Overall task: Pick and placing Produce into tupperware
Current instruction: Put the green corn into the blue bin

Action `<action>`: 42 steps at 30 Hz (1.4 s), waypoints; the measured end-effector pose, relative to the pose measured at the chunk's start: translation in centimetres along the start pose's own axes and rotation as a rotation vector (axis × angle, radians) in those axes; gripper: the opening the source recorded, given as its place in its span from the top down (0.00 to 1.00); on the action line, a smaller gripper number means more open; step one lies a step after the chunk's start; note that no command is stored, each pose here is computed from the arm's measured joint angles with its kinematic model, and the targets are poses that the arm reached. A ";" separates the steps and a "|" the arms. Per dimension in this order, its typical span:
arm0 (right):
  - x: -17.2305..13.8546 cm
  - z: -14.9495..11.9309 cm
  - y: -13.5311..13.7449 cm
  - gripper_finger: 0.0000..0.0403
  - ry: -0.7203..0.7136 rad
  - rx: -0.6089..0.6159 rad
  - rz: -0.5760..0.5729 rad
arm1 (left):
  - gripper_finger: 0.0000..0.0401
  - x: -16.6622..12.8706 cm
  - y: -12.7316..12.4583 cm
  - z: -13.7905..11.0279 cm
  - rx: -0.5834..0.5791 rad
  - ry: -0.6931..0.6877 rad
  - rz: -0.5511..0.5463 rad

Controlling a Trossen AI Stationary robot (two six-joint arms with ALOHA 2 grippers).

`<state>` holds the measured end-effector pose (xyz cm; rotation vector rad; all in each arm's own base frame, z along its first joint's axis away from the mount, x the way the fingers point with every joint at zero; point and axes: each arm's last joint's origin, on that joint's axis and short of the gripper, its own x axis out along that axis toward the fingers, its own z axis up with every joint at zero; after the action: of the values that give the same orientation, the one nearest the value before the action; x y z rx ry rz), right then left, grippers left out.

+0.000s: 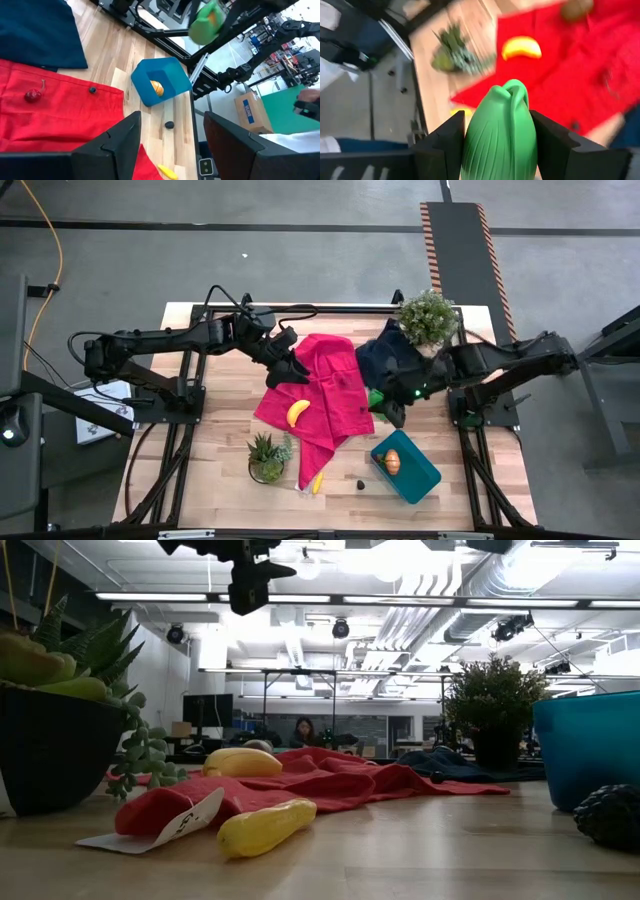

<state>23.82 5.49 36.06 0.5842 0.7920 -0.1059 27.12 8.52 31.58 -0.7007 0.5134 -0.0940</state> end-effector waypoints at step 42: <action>8.8 -15.9 3.3 0.58 0.329 0.431 -0.287 | 0.49 -3.0 -1.7 -0.9 0.082 0.016 -0.004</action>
<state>20.87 17.78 22.61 0.9060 1.1841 -0.4608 24.24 7.41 33.36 -0.6211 0.5208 -0.1242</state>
